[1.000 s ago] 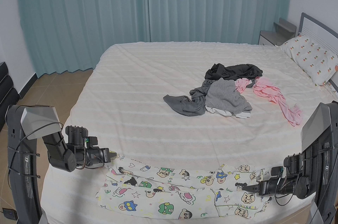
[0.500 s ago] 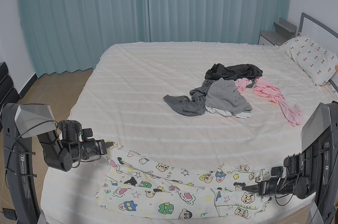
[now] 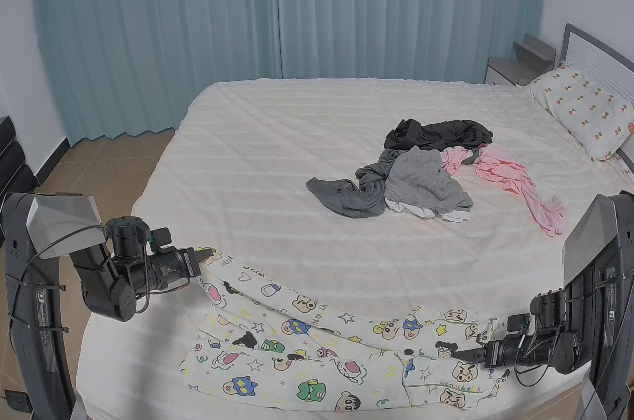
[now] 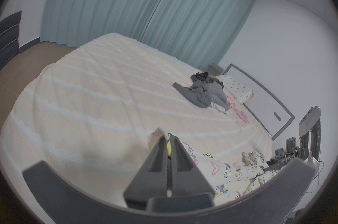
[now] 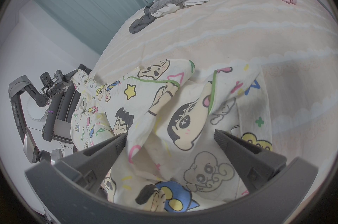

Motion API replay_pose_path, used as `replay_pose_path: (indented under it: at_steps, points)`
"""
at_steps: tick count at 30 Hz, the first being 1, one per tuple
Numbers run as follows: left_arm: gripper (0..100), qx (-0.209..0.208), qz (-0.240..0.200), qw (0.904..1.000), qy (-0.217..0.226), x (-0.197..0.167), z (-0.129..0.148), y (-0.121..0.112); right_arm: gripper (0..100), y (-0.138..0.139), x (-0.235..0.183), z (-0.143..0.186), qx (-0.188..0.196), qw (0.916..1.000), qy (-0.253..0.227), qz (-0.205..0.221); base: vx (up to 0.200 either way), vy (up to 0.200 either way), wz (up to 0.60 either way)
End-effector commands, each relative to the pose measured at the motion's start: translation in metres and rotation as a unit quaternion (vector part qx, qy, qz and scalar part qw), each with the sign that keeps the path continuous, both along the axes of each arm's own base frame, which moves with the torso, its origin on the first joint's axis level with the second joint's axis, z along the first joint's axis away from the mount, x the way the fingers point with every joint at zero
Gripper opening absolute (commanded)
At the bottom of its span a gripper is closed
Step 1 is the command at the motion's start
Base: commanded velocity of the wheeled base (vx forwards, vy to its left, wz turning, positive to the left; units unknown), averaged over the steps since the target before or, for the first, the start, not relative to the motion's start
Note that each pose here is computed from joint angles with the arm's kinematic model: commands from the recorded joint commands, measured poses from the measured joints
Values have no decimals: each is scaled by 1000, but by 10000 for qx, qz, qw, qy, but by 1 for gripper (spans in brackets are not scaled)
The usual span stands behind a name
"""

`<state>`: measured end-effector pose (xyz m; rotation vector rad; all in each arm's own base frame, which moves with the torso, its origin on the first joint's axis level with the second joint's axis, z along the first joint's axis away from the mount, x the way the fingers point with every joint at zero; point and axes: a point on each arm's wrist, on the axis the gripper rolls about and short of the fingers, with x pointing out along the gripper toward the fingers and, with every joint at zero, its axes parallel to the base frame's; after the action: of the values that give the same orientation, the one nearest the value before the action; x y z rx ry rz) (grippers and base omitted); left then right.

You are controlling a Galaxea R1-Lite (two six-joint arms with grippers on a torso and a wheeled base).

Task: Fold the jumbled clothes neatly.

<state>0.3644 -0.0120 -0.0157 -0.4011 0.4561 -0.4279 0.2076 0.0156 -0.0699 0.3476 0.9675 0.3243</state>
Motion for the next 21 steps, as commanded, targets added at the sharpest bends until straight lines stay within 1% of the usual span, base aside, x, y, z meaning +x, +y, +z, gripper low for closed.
replay_pose_path:
  at_steps: [1, 9, 12, 15, 18, 21]
  points:
    - [0, -123, 50, 9999, -97, -9, 1, 0, 100, 0, 0, 0, 4, 10000, -9, 1, 0, 0, 0]
    - [0, -122, 8, 9999, 4, -40, -8, 2, 100, 0, 0, 0, 0, 10000, -12, 7, 0, 0, 0]
    - [0, -137, -25, 9998, 154, -53, -11, 6, 100, 0, 0, 0, 4, 10000, -9, 1, 0, 0, 0]
    - [0, -46, -19, 9997, 248, -59, -15, 9, 100, 0, 0, 0, 4, 10000, -9, 1, 0, 0, 0]
    - [0, 337, -113, 9980, 513, -73, -35, 16, 100, 0, -2, 1, 6, 10000, 11, 12, 0, 0, 0]
    - [0, 573, -240, 9958, 674, -81, -47, 17, 100, 0, -2, 3, -1, 10000, -35, 41, 0, 0, 0]
